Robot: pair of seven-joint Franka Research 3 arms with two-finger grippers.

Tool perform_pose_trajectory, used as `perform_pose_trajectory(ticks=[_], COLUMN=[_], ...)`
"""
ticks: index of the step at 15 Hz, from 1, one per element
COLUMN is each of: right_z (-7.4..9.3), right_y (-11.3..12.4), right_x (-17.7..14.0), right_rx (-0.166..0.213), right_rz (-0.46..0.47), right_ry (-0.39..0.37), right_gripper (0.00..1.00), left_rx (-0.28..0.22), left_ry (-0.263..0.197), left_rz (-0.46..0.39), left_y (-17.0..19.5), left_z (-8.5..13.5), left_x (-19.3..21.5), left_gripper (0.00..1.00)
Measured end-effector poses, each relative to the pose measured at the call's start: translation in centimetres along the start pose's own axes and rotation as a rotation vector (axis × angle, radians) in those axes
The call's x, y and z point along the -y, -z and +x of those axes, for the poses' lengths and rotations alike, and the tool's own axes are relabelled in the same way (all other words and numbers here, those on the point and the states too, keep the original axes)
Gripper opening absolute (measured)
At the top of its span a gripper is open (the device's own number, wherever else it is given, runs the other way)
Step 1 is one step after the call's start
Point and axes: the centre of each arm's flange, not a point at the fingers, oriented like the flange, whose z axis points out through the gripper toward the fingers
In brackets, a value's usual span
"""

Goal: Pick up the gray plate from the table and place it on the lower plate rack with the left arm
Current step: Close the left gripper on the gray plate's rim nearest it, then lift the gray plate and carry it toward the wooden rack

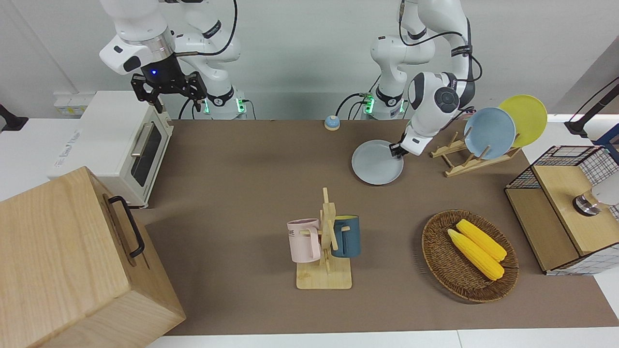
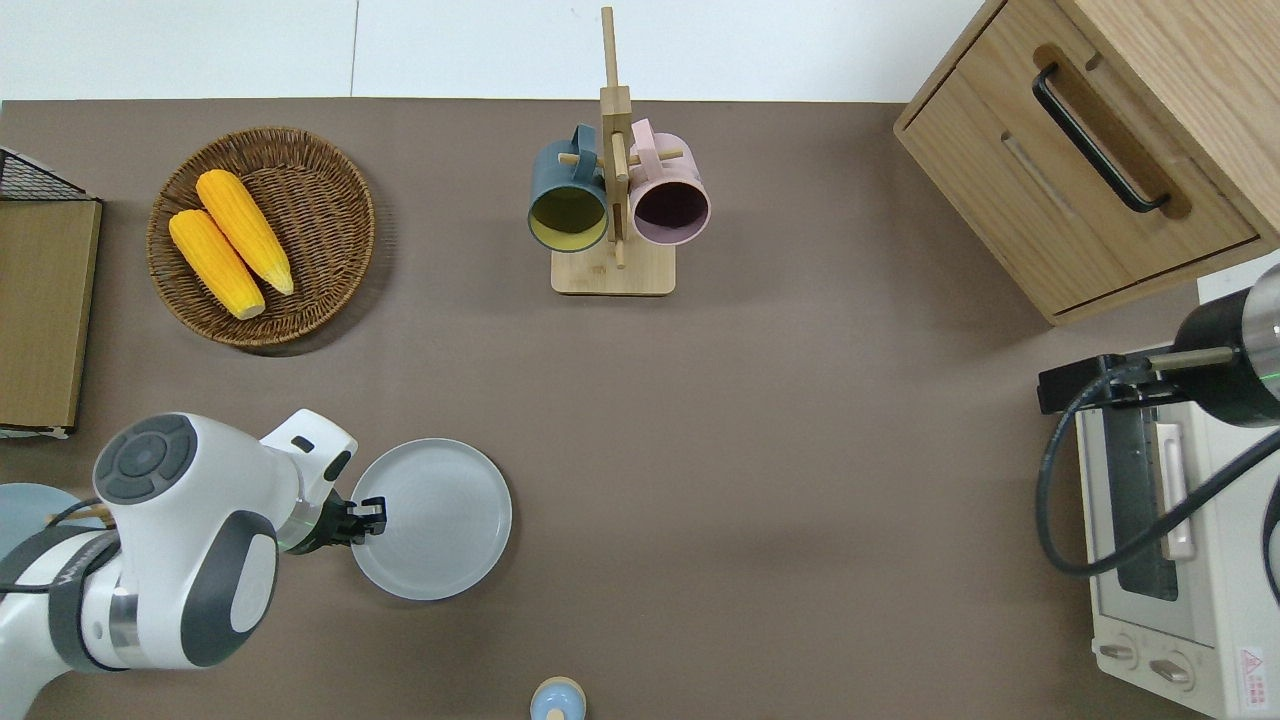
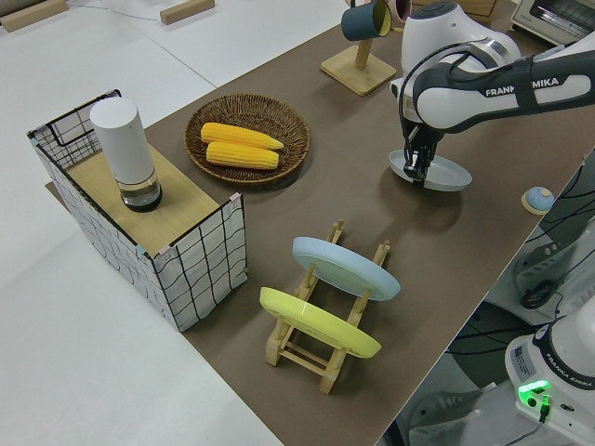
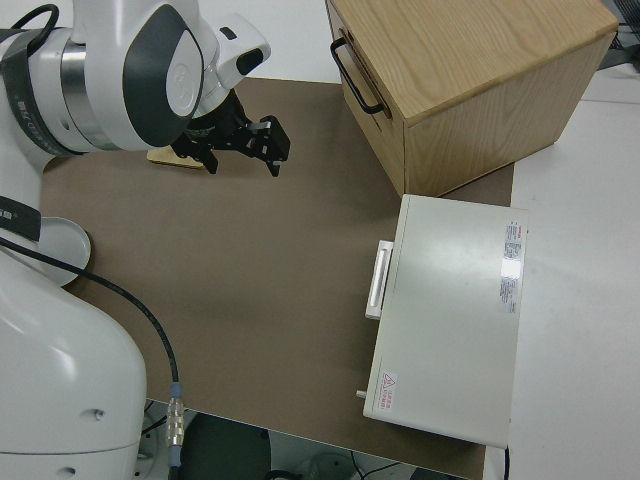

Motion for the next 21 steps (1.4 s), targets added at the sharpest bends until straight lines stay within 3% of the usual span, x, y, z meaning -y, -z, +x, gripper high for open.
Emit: perform_pose_trajectory(ticks=[7,11,13,21], right_z=[0.0,0.0,0.0,0.0], right_y=[0.0,0.0,0.0,0.0], right_x=[0.0,0.0,0.0,0.0], right_rx=[0.000,0.000,0.000,0.000], right_rz=[0.000,0.000,0.000,0.000], right_ry=[0.000,0.000,0.000,0.000], right_gripper=[0.99,0.99,0.99,0.99], left_rx=[0.045,0.055,0.074,0.068], left_ry=[-0.001,0.000,-0.004,0.014], left_rz=[0.002,0.004,0.035,0.230], left_y=[5.8,6.7,7.8,15.2], left_z=[0.0,0.0,-0.3,-1.5], left_x=[0.1,0.2,0.5,3.2], left_gripper=[0.08,0.08,0.08,0.08])
